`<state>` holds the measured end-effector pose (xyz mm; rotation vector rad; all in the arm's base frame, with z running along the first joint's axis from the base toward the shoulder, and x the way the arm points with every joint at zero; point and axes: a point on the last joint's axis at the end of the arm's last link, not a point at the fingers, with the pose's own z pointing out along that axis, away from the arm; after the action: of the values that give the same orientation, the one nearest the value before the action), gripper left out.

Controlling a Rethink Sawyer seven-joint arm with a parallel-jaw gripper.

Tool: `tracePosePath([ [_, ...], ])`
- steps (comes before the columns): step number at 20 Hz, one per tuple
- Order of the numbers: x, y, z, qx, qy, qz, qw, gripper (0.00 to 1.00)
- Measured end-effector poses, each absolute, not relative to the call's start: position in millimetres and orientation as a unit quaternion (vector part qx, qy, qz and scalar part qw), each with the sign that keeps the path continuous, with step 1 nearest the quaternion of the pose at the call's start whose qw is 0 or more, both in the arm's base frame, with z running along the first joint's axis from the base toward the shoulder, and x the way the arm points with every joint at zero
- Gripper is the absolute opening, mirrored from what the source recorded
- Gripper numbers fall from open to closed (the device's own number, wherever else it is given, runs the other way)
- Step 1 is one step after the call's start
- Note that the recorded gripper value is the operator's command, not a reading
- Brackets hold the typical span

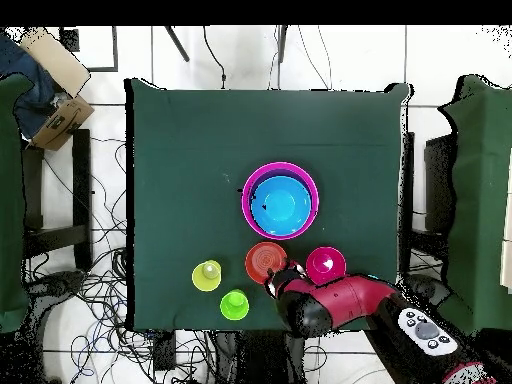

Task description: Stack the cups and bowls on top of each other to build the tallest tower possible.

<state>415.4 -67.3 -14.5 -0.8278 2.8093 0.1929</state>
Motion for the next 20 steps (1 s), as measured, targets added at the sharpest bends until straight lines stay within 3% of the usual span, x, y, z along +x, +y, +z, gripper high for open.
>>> tracePosePath([
  [20, 444.9, -102.2, 8.3, -0.220, 0.966, 0.062, 0.120, 1.00],
])
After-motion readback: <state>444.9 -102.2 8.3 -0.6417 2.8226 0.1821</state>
